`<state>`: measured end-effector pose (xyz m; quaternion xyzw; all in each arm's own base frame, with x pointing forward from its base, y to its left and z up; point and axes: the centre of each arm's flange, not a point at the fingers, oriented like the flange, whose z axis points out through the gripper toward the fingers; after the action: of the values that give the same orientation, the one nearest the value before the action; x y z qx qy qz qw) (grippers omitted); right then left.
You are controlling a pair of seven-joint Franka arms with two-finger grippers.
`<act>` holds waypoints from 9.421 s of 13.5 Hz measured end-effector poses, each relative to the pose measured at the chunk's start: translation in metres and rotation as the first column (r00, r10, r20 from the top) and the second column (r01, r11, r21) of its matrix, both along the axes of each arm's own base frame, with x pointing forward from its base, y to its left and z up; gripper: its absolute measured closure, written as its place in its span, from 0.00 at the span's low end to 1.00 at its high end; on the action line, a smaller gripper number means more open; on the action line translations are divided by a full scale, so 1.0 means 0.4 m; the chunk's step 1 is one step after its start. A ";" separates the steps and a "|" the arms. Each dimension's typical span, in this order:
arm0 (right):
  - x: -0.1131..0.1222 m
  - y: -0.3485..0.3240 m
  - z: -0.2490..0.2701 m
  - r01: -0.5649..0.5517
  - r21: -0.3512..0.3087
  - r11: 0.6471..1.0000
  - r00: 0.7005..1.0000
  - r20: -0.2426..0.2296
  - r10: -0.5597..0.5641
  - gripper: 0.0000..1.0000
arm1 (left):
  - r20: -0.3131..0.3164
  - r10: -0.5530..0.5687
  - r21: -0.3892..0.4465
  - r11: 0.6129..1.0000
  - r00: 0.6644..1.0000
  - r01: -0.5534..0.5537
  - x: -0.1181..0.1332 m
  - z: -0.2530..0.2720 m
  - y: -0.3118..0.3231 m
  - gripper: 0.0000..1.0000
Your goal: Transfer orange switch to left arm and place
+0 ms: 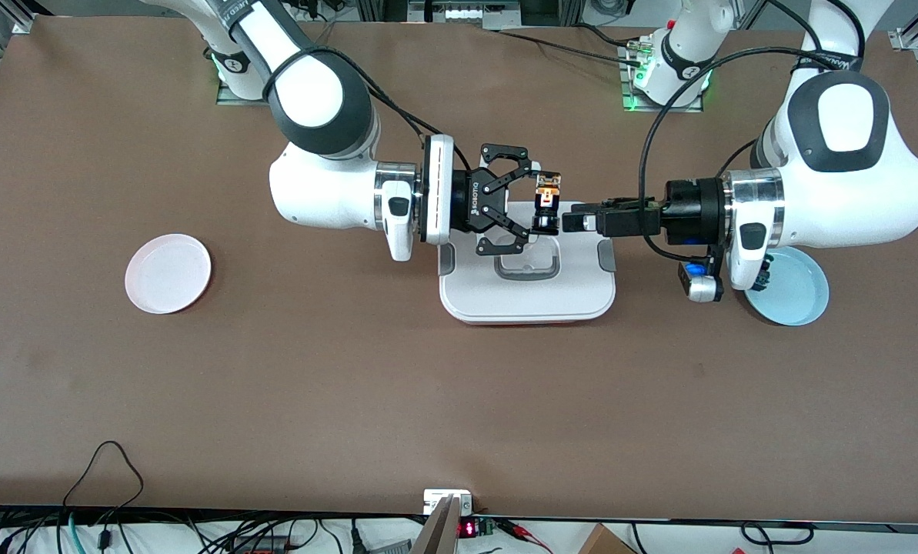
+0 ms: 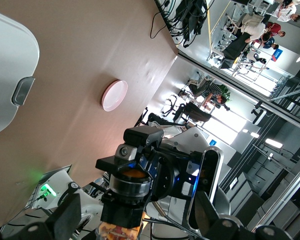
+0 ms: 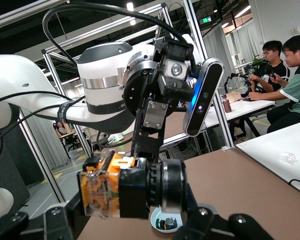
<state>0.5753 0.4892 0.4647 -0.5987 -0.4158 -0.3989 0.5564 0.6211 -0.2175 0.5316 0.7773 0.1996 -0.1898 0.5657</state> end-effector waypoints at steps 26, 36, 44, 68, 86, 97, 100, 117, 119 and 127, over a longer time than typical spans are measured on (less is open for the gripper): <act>-0.011 0.008 -0.021 -0.001 0.006 1.000 1.000 -0.007 0.001 0.27 | -0.035 -0.056 -0.003 0.998 0.998 0.056 -0.025 -0.045 -0.020 0.57; -0.006 -0.002 -0.030 0.005 0.000 1.000 1.000 0.001 -0.005 0.00 | -0.025 -0.139 0.057 0.988 0.990 0.140 -0.019 -0.088 0.138 0.59; 0.064 -0.200 -0.063 0.069 -0.028 0.997 0.997 -0.023 -0.070 0.00 | -0.120 -0.452 0.564 0.702 0.884 0.436 -0.081 -0.258 0.522 0.59; 0.095 -1.089 -0.054 -0.302 -0.779 0.550 0.579 -0.608 -0.543 0.00 | -0.220 -0.695 0.933 0.056 0.684 0.356 -0.104 -0.802 1.020 0.59; 0.134 -1.288 0.209 -0.106 -0.994 -0.038 0.393 -0.006 -0.920 0.00 | 0.029 -0.419 0.985 0.168 0.908 0.046 -0.194 -0.860 0.999 0.59; 0.014 -1.255 0.181 -0.026 -1.000 -0.010 0.388 -0.001 -0.922 0.00 | 0.017 -0.477 0.988 0.142 0.879 0.058 -0.215 -0.860 1.031 0.53; 0.008 -1.255 0.185 -0.024 -1.000 -0.012 0.341 0.003 -0.940 0.00 | 0.013 -0.493 0.988 0.141 0.870 0.065 -0.220 -0.861 1.041 0.41; 0.003 -1.248 0.252 -0.005 -1.000 -0.011 0.341 0.009 -0.940 0.00 | -0.162 -0.570 0.981 -0.004 0.806 0.195 -0.021 -0.233 0.651 0.00; 0.003 -1.227 0.252 -0.006 -1.000 -0.012 0.354 0.009 -0.935 0.00 | -0.158 -0.577 0.982 -0.007 0.801 0.188 -0.012 -0.148 0.606 0.00; -0.008 -1.250 0.274 0.004 -1.000 -0.015 0.362 0.015 -0.932 0.00 | -0.112 -0.564 0.959 0.155 0.818 0.238 -0.036 0.036 0.525 0.00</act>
<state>0.5723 -0.0110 0.5743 -0.9993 -0.0138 0.0248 -0.0254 0.6065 -0.0076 0.5462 0.9955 -0.0250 -0.0684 -0.0610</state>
